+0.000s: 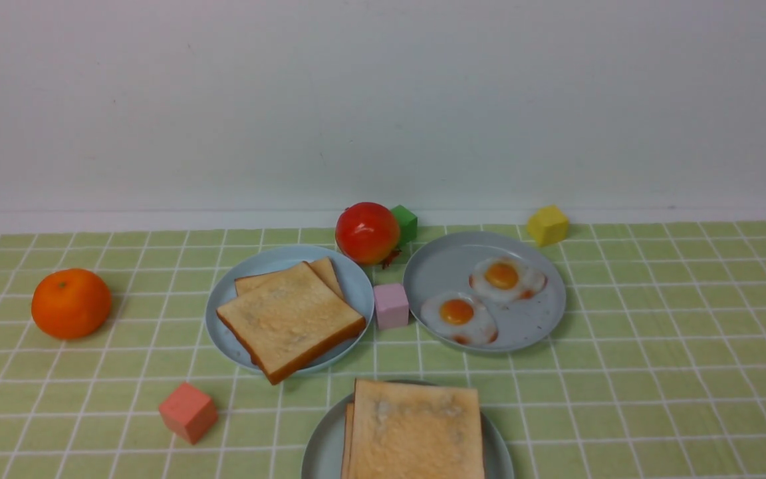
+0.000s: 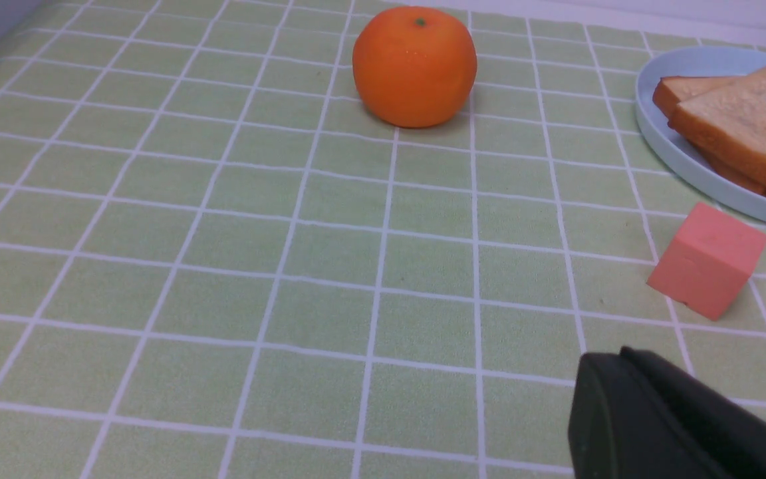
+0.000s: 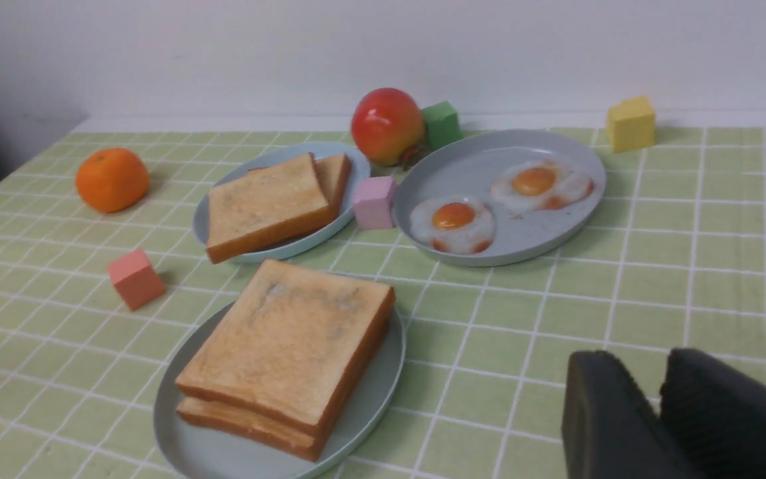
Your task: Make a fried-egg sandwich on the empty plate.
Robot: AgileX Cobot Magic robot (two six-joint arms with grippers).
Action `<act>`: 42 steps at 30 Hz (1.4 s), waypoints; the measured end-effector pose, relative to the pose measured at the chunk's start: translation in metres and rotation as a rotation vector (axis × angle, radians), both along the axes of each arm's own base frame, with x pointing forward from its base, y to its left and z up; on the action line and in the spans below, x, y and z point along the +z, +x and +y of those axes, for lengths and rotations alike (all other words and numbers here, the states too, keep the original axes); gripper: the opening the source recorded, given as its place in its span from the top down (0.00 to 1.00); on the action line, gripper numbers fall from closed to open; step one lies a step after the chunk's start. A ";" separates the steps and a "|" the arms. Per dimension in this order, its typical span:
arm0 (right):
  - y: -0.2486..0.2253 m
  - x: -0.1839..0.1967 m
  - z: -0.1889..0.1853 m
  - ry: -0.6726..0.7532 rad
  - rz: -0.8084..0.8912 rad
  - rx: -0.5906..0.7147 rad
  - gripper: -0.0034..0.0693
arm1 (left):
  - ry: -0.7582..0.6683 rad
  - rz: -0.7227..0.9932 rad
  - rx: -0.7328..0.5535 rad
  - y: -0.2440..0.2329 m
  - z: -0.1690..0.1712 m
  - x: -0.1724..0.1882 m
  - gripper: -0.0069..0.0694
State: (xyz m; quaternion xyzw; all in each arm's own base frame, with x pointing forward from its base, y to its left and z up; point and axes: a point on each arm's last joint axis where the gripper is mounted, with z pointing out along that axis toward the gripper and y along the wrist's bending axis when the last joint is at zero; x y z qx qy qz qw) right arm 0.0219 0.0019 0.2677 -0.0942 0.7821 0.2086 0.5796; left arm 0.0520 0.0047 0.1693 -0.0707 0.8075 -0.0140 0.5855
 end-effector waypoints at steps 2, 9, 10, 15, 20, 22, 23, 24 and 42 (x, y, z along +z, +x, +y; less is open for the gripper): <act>0.000 0.000 0.000 0.013 0.006 -0.059 0.73 | 0.000 0.000 0.000 0.000 0.000 0.000 0.90; 0.007 -0.005 0.002 0.075 -0.062 -0.241 0.71 | 0.000 0.000 0.000 0.000 0.000 0.000 0.89; 0.010 -0.012 0.003 0.063 -0.074 -0.258 0.71 | 0.000 0.000 0.000 0.000 0.000 0.000 0.89; 0.023 -0.047 0.005 -0.042 -0.065 -0.286 0.71 | 0.000 0.000 0.000 0.000 0.000 0.000 0.89; 0.029 -0.094 0.004 -0.183 0.031 -0.273 0.70 | 0.000 0.001 0.000 0.000 0.000 0.000 0.88; 0.029 -0.094 0.004 -0.188 0.016 -0.272 0.69 | 0.000 0.001 0.000 0.000 0.000 0.000 0.88; 0.029 -0.094 0.005 -0.189 0.013 -0.271 0.69 | 0.000 0.001 0.000 0.000 0.000 0.000 0.88; 0.029 -0.094 0.005 -0.190 0.010 -0.271 0.69 | 0.000 0.001 0.000 0.000 0.000 0.000 0.88; 0.030 -0.094 0.005 -0.193 0.005 -0.270 0.66 | 0.002 0.001 0.000 0.000 0.000 0.000 0.86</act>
